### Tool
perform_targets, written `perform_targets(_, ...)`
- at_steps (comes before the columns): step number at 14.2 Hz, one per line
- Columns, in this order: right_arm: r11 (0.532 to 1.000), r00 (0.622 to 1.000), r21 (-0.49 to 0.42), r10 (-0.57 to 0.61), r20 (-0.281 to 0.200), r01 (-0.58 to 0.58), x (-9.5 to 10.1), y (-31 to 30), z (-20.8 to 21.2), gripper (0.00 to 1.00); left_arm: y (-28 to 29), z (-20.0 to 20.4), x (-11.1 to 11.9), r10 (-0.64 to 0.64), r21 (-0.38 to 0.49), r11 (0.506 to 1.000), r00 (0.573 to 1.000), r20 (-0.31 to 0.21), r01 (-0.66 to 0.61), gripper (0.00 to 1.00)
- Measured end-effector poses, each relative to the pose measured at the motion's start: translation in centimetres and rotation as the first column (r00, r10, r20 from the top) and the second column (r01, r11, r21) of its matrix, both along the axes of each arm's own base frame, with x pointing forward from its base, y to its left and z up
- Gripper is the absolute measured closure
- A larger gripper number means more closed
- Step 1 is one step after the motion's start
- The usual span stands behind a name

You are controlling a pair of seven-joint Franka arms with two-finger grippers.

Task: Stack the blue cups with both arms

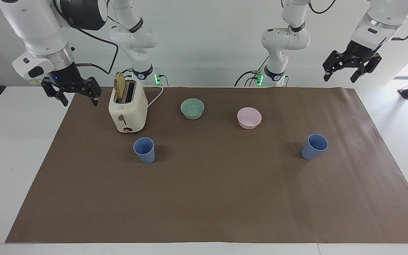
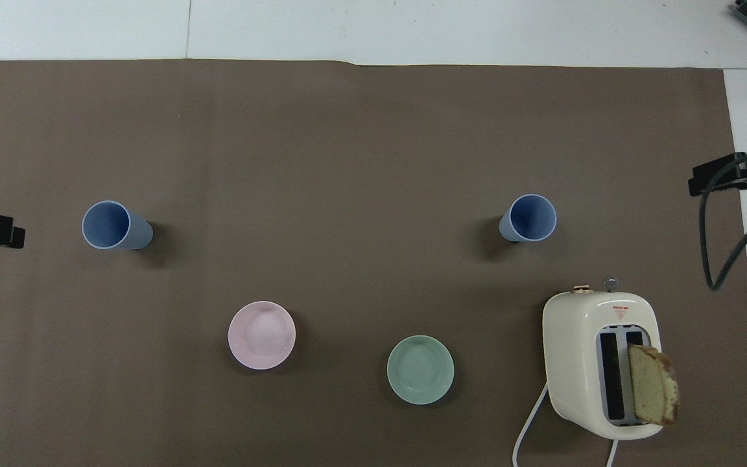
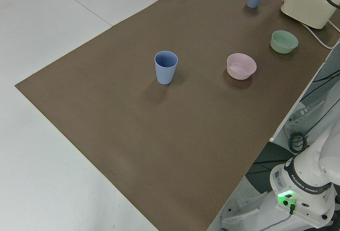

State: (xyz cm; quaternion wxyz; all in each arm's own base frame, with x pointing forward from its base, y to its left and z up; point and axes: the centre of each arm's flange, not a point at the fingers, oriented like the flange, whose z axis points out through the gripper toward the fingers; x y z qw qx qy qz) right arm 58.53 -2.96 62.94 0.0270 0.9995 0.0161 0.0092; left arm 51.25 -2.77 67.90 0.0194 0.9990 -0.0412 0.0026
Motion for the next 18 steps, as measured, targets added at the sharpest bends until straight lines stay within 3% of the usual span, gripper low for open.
perform_targets(3, 1.000, 1.000, 0.000, 0.000, 0.000, 0.000, 0.0, 0.0, 0.0, 0.00, 0.1, -0.8, 0.3, 0.002, 0.000, 1.000, 1.000, -0.003, -0.002, 0.00)
perform_targets(5, 1.000, 1.000, 0.000, 0.000, 0.000, 0.000, 0.0, 0.0, 0.0, 0.00, 0.4, -2.0, 1.1, 0.011, -0.001, 1.000, 1.000, 0.021, -0.011, 0.00)
perform_targets(10, 1.000, 1.000, 0.000, 0.000, 0.000, 0.000, 0.0, 0.0, 0.0, 0.00, 1.2, -7.3, 3.7, 0.033, -0.001, 0.999, 0.998, 0.049, -0.033, 0.00)
perform_targets(18, 1.000, 1.000, 0.000, 0.000, 0.000, 0.000, 0.0, 0.0, 0.0, 0.00, 7.4, -12.8, 6.3, 0.135, 0.004, 0.991, 0.987, 0.084, -0.136, 0.00)
